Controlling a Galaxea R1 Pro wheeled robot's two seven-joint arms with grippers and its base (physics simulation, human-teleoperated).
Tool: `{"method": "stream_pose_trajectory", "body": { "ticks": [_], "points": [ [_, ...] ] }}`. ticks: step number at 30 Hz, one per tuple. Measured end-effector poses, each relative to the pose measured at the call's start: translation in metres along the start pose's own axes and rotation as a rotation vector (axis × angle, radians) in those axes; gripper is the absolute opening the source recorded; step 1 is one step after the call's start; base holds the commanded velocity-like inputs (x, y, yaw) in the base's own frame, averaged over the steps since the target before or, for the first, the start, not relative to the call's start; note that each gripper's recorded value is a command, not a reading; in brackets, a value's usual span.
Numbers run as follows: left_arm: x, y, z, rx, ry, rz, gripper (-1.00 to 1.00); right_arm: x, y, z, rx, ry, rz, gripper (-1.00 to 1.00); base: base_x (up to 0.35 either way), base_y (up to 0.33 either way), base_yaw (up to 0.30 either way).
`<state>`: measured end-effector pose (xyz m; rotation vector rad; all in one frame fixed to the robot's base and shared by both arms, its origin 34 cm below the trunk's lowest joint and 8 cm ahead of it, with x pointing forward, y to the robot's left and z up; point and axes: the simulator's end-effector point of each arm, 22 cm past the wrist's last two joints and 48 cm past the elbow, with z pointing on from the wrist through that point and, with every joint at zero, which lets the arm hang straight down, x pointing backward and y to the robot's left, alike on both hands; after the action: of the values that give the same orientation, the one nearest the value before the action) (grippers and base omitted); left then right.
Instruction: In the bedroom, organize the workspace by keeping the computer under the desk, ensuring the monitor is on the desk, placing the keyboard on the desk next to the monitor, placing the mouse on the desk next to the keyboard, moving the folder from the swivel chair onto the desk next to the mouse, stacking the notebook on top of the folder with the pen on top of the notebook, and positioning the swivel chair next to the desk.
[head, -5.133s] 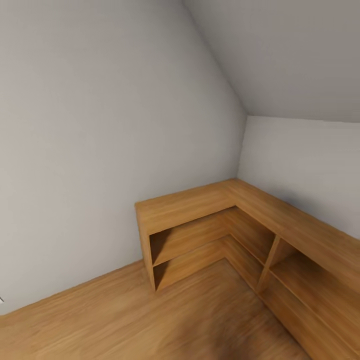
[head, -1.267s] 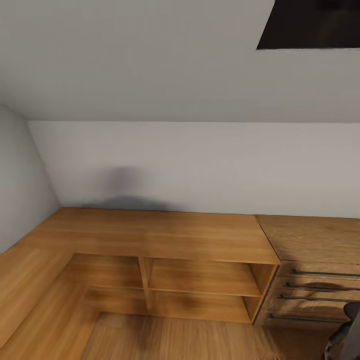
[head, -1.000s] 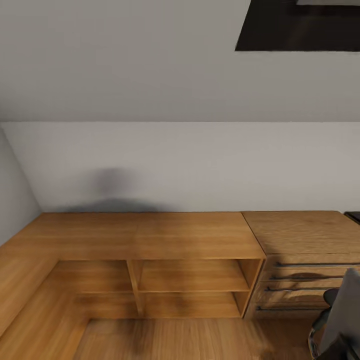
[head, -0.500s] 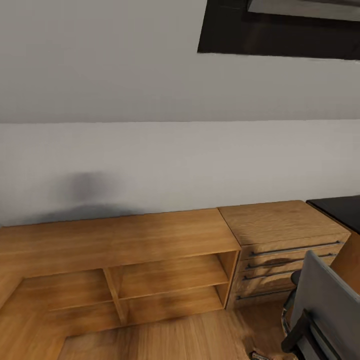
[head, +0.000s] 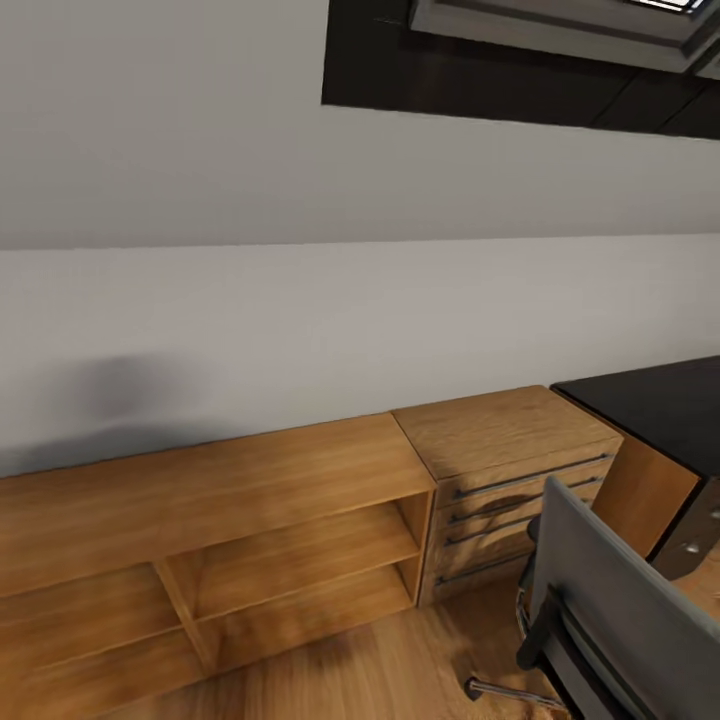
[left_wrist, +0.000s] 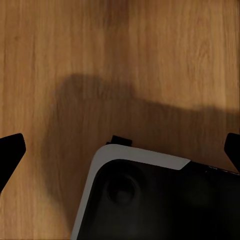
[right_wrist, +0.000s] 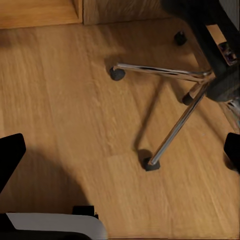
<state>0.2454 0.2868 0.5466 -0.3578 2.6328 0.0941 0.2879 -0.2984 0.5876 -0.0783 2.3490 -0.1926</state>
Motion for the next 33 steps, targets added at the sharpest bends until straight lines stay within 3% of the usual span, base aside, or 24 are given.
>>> {"method": "stream_pose_trajectory", "body": {
  "ticks": [10, 33],
  "points": [
    [-0.0002, -0.0007, -0.0002, 0.002, -0.002, 0.002, 1.00, -0.0001, 0.0014, -0.0001, -0.006, 0.000, 0.000, 1.00, 0.100, 0.081, -0.299],
    [-0.0012, -0.0073, -0.0008, 0.014, -0.011, 0.008, 1.00, 0.0001, 0.0038, -0.0004, -0.013, 0.000, 0.000, 1.00, 0.244, 0.235, -0.299]
  ]
}}
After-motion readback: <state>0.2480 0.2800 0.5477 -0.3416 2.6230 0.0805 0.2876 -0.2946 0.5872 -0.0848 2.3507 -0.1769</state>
